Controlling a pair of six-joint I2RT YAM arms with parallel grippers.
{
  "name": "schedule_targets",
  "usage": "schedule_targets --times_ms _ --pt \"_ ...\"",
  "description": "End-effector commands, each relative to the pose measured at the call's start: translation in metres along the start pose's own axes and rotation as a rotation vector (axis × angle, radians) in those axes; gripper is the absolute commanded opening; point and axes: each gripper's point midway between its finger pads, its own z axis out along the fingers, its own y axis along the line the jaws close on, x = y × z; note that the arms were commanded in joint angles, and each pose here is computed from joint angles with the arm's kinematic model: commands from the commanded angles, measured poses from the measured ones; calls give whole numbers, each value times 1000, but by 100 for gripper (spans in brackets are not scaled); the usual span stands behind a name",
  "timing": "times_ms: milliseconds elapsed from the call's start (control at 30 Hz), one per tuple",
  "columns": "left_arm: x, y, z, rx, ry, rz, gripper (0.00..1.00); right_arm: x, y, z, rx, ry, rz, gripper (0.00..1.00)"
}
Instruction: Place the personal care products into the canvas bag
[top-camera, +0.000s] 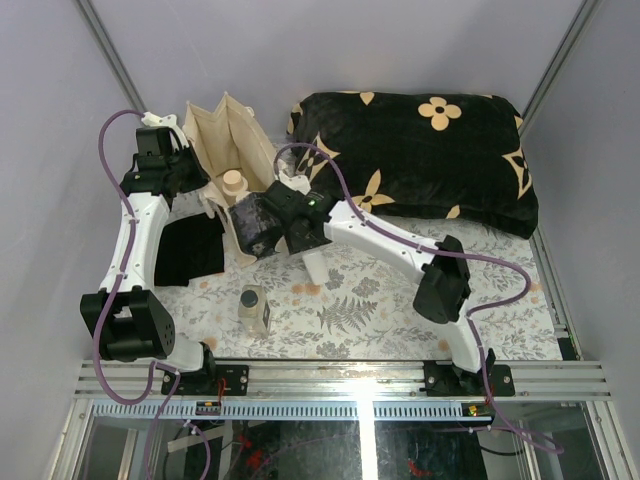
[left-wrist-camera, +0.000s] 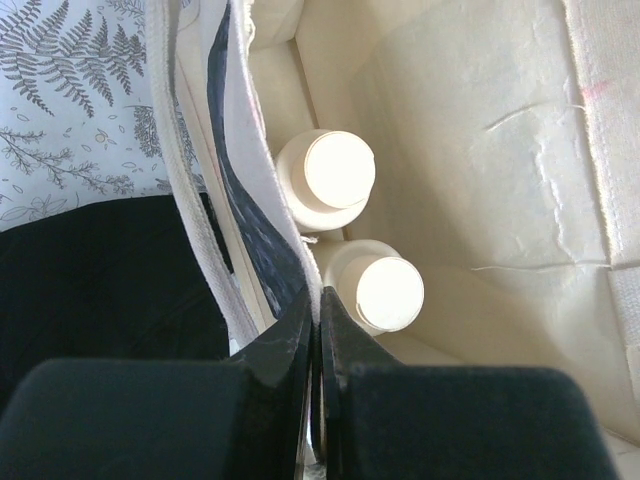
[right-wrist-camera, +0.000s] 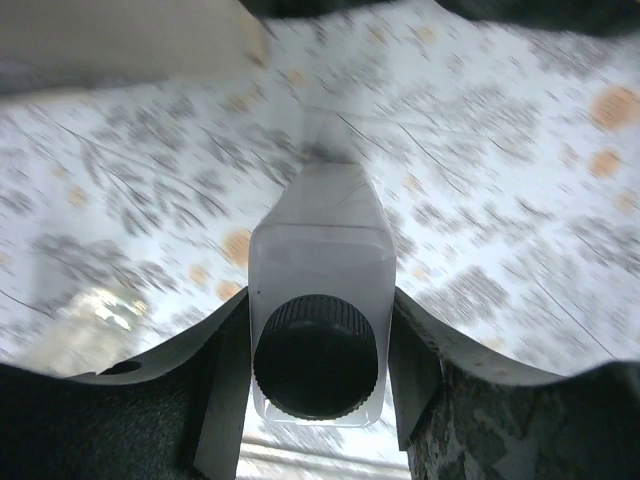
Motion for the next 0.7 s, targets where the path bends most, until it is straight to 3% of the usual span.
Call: schedule_targets --times_ms 0,200,400,667 --pt "-10 -1 -2 14 -51 3 0 -29 -63 -101 92 -141 -21 0" --pt "-10 0 0 10 -49 3 0 -75 -109 -170 208 -348 25 0" --pt "-10 2 2 2 -47 4 0 -123 -136 -213 293 -563 25 0" --pt "-12 4 2 -10 -49 6 0 -200 -121 -264 251 -942 -61 0"
